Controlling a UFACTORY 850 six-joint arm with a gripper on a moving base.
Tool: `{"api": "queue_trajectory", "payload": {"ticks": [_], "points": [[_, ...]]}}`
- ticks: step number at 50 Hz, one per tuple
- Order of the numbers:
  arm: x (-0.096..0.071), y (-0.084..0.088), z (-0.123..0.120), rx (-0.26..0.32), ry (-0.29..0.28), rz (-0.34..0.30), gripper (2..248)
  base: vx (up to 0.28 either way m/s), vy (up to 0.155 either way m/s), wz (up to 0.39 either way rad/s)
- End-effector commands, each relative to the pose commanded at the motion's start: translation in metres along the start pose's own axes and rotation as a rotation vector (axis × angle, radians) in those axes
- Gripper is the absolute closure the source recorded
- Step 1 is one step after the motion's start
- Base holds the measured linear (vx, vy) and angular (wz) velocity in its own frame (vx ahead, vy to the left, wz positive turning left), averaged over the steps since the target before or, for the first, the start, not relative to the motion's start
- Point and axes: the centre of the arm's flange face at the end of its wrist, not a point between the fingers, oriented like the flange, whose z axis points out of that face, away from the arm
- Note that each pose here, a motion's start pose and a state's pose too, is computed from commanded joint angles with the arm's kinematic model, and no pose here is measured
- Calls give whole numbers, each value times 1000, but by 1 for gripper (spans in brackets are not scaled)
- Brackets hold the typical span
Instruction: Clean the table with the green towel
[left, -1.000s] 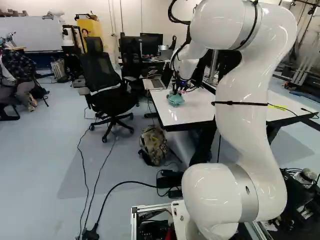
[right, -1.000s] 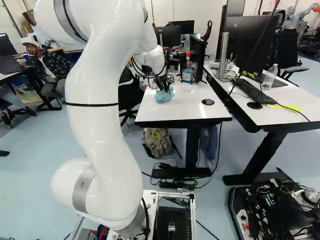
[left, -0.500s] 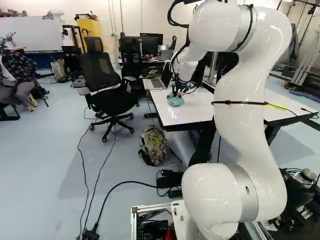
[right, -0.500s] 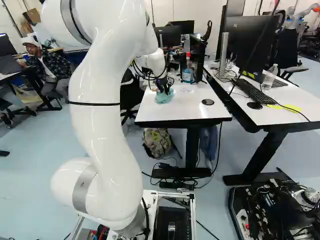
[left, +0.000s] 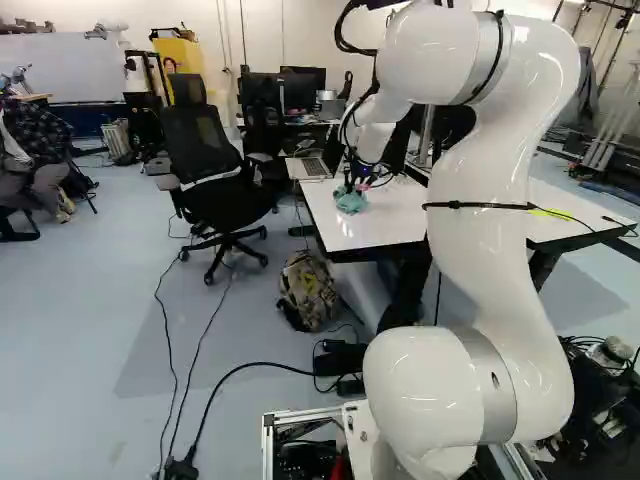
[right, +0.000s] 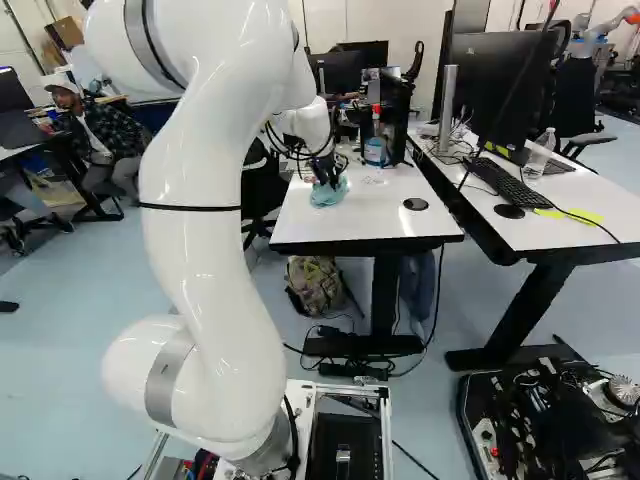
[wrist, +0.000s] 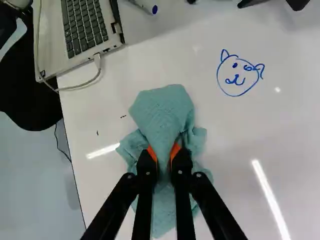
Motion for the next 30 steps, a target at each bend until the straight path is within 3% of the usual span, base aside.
{"api": "queue_trajectory", "payload": {"ticks": [30], "points": [[25, -45, 27, 38, 29, -52, 204, 0, 0, 0]]}}
